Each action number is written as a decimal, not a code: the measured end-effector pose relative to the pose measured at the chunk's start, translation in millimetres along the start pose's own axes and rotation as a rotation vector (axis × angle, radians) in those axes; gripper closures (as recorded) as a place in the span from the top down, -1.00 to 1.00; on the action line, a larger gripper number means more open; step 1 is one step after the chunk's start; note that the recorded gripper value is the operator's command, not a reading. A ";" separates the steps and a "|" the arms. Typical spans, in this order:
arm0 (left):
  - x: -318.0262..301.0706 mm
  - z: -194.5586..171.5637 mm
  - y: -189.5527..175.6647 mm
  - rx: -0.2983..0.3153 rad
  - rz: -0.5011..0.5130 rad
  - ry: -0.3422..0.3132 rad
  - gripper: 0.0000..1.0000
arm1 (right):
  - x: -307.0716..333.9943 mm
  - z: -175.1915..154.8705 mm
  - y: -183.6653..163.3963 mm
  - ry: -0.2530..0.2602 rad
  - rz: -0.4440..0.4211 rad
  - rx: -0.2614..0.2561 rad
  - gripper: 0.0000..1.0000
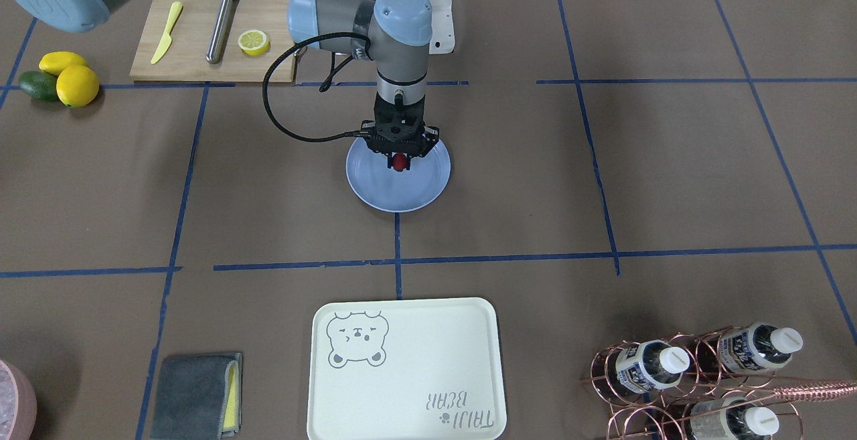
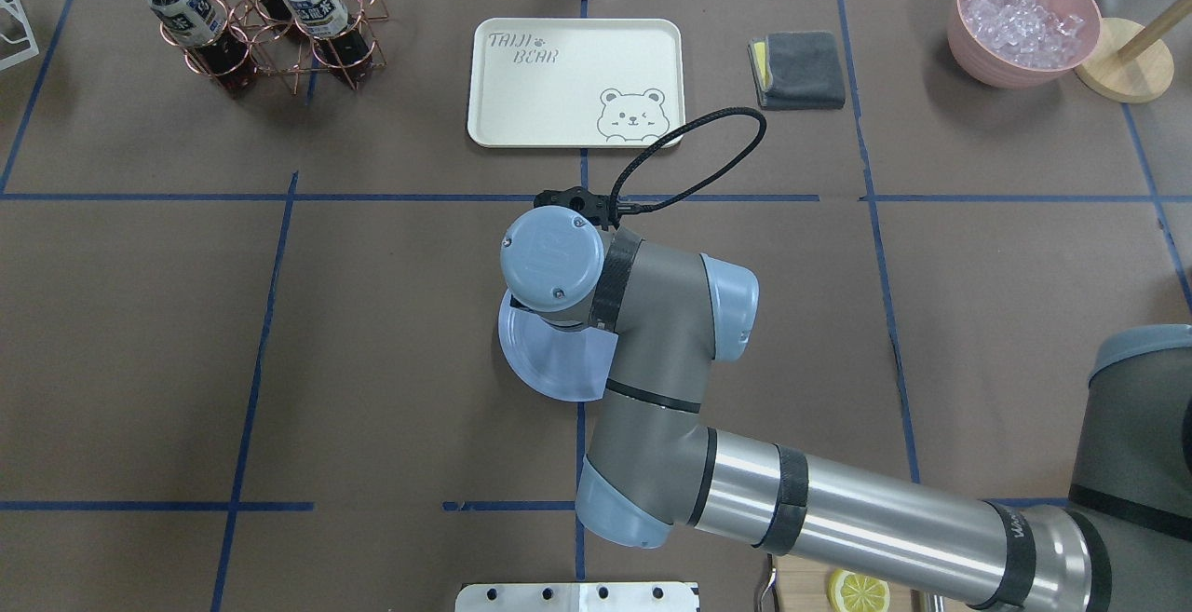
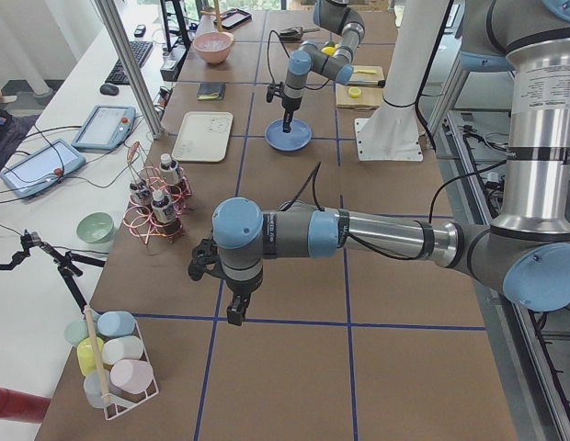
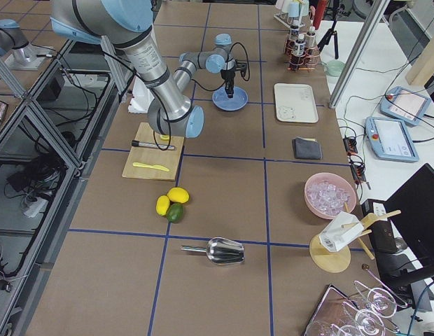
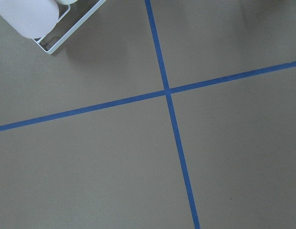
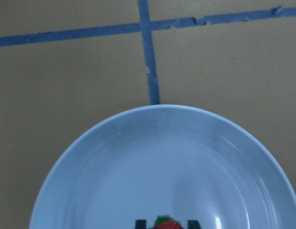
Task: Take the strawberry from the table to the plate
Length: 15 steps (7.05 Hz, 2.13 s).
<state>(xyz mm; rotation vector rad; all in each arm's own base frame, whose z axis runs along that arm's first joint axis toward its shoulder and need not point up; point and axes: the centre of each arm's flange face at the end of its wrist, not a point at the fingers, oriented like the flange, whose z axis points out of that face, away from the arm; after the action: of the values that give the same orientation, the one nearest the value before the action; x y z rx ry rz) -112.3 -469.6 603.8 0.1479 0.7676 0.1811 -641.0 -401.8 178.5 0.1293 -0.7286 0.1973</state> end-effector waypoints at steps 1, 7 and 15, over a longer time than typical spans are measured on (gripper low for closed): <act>0.2 0.0 -0.2 0.000 0.001 0.001 1.00 | -0.3 5.1 3.8 0.008 -0.004 0.003 -1.00; -0.4 1.4 0.2 -0.002 0.000 0.000 1.00 | -1.1 12.0 9.2 0.018 -0.017 0.009 1.00; -11.2 13.7 7.2 -0.036 -0.031 0.000 1.00 | 394.4 -74.5 -262.0 -0.012 -0.366 -0.068 1.00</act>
<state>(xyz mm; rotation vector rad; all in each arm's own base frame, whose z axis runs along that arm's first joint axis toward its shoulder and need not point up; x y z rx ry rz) -111.3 -465.9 622.5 0.1018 0.7663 0.1650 -246.8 -590.3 375.6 0.1960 -0.7103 -0.1775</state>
